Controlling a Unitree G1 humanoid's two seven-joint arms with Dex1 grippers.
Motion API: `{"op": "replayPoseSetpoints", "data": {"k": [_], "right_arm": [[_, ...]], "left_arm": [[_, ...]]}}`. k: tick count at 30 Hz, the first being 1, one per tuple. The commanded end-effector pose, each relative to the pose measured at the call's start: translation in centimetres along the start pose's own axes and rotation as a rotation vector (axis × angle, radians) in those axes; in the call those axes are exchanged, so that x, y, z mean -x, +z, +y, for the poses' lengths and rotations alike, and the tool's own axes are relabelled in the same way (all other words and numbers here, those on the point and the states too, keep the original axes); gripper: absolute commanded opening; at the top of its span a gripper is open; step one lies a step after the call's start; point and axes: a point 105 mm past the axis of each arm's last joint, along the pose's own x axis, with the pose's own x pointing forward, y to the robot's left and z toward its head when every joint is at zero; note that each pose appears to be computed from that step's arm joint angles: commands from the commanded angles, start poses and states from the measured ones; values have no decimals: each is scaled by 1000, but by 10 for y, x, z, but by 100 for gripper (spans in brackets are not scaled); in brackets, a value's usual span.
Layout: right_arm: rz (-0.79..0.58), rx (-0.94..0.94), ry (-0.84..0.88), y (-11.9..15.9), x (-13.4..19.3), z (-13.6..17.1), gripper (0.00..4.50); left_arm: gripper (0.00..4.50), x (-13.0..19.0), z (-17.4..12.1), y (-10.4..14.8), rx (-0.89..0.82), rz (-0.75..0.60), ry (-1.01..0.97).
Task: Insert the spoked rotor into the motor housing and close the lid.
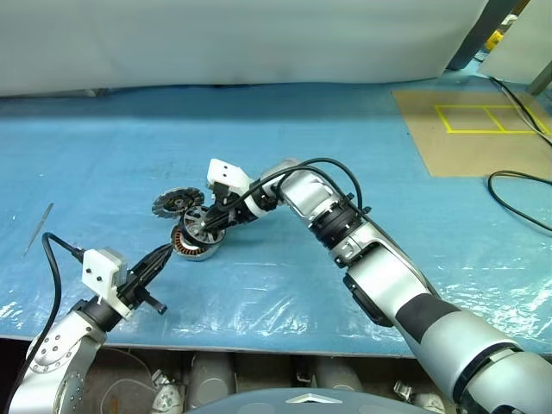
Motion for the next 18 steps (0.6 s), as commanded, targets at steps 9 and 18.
{"op": "replayPoseSetpoints", "data": {"k": [9, 18], "right_arm": [[-44, 86, 18, 28, -17, 3, 127], [-31, 153, 76, 41, -3, 10, 127]], "left_arm": [[0, 6, 0, 13, -34, -48, 26], [0, 14, 5, 14, -35, -49, 52]]}}
